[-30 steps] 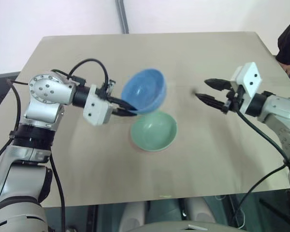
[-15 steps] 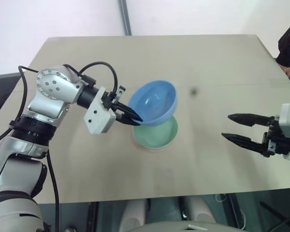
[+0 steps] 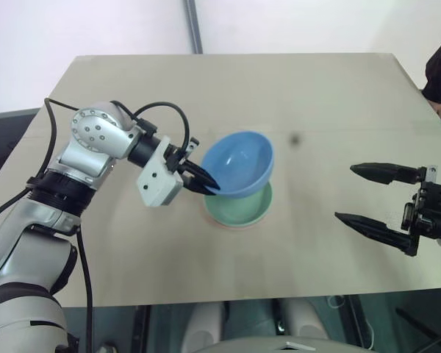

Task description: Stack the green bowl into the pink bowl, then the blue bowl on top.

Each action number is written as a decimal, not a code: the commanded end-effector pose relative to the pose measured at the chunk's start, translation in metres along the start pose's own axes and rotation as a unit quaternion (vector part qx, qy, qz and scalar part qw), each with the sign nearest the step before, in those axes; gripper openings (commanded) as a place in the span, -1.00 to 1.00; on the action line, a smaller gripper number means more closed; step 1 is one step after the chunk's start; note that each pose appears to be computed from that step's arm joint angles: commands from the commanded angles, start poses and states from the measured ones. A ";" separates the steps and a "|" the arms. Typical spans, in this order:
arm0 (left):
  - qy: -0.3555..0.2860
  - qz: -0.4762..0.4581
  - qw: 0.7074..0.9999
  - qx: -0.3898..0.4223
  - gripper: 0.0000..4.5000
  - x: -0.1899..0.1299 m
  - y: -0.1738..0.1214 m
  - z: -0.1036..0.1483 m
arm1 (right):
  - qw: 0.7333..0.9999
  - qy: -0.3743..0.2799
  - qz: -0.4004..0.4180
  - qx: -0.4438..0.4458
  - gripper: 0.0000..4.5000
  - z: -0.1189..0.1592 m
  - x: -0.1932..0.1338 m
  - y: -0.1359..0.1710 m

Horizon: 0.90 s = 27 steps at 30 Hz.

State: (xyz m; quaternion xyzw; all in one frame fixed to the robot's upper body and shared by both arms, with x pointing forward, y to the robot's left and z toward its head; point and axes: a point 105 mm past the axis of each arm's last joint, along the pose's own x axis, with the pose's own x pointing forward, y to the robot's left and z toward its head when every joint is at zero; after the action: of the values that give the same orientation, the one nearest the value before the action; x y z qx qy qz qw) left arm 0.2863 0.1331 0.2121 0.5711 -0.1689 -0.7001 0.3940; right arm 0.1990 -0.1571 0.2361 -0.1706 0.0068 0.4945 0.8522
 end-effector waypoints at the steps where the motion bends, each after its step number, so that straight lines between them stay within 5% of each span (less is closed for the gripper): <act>1: 0.000 0.003 1.000 0.017 -0.10 -0.005 0.007 0.005 | 1.000 0.000 -0.001 -0.024 1.00 0.004 0.001 0.000; 3: 0.001 0.017 0.999 0.031 0.30 -0.006 0.010 0.006 | 1.000 0.002 -0.002 -0.024 1.00 0.003 0.000 -0.001; 8: 0.016 0.126 0.991 -0.053 0.30 -0.032 0.038 0.002 | 1.000 0.003 0.003 -0.021 1.00 0.000 0.002 -0.001; 13: 0.052 0.331 0.912 -0.236 0.30 -0.079 0.059 -0.020 | 1.000 0.010 -0.001 -0.020 1.00 -0.009 0.011 -0.005; 17: 0.096 0.437 0.807 -0.386 0.30 -0.097 0.011 -0.038 | 1.000 0.010 -0.024 -0.007 1.00 -0.020 0.023 -0.018; 21: 0.082 0.474 0.733 -0.480 0.30 -0.080 -0.042 -0.033 | 0.997 0.016 -0.078 -0.003 1.00 -0.034 0.029 -0.035; 27: 0.100 0.515 0.669 -0.528 0.30 -0.065 -0.101 -0.006 | 0.990 0.037 -0.131 0.025 1.00 -0.057 0.021 -0.040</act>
State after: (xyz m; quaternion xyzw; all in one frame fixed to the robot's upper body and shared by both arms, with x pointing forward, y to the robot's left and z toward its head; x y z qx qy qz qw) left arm 0.2652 0.2473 0.1595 0.1360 0.0462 -0.3079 0.9405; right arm 0.2539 -0.1710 0.1830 -0.1546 0.0465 0.3855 0.9085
